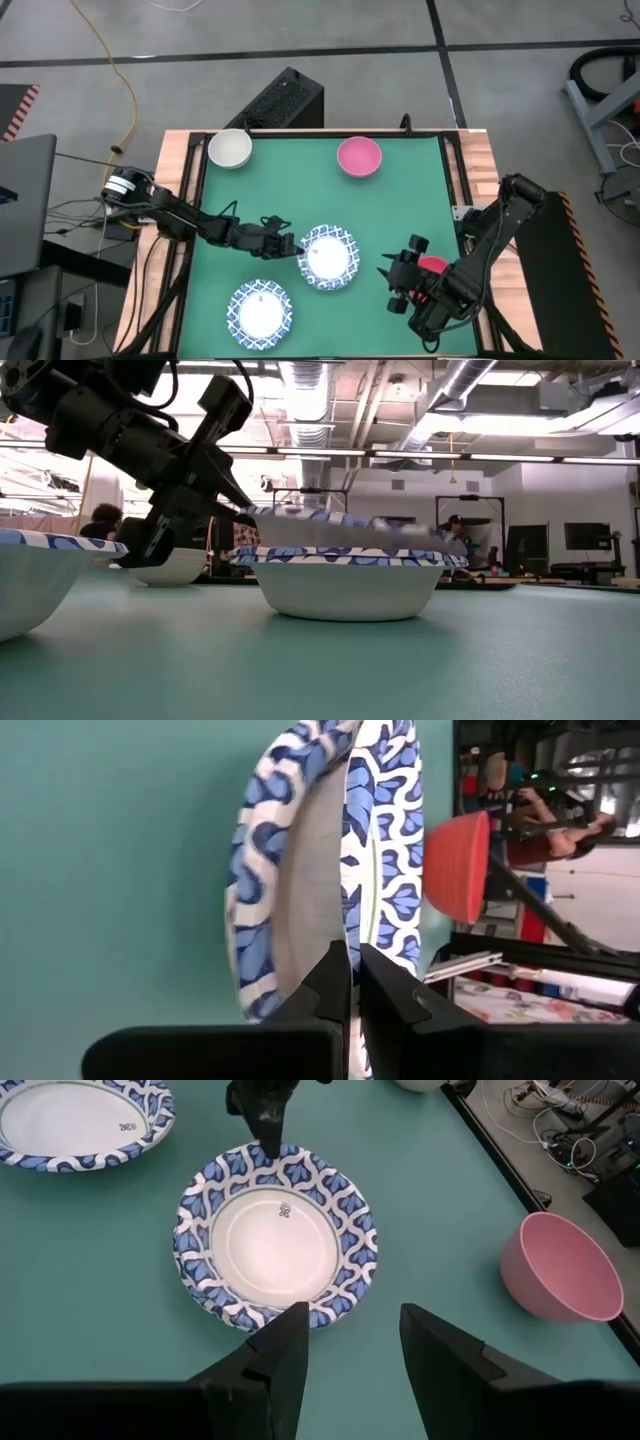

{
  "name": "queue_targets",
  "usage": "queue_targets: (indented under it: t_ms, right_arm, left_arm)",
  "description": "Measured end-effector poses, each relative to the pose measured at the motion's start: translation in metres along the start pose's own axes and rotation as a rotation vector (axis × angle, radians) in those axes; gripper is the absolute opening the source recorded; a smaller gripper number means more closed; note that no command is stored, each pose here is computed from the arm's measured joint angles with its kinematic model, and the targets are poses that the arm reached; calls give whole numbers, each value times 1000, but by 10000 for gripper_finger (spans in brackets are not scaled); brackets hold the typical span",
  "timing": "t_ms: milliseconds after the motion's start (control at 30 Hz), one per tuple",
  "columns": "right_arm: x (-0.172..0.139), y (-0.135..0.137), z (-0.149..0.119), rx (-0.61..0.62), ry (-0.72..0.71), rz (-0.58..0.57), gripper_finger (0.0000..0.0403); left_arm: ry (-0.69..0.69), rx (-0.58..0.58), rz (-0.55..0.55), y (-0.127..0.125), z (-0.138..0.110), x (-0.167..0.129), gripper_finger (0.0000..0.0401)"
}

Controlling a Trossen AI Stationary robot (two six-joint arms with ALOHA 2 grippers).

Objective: Nest bowls inside each other
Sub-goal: Stack the white with blue patterned bowl on top of the white with blue patterned bowl

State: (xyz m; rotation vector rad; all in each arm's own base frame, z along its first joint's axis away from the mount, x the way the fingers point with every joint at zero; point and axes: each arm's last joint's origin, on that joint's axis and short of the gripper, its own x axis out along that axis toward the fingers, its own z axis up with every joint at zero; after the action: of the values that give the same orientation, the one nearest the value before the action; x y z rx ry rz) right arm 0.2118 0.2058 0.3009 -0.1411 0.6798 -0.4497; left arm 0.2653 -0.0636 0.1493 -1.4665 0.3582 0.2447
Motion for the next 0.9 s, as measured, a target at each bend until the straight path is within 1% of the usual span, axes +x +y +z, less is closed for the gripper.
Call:
queue_targets:
  t_ms: [333, 700, 800, 900]
  right_arm:
    - [0, 0, 0, -1, 0, 0, 179]
    - [0, 0, 0, -3, 0, 0, 179]
    - [0, 0, 0, -3, 0, 0, 179]
    - [0, 0, 0, -4, 1, 0, 179]
  left_arm:
    - [34, 0, 6, 1, -1, 0, 2]
    - [37, 1, 7, 1, -1, 0, 3]
    - [36, 16, 7, 1, -1, 0, 14]
    - [35, 37, 6, 1, -1, 0, 34]
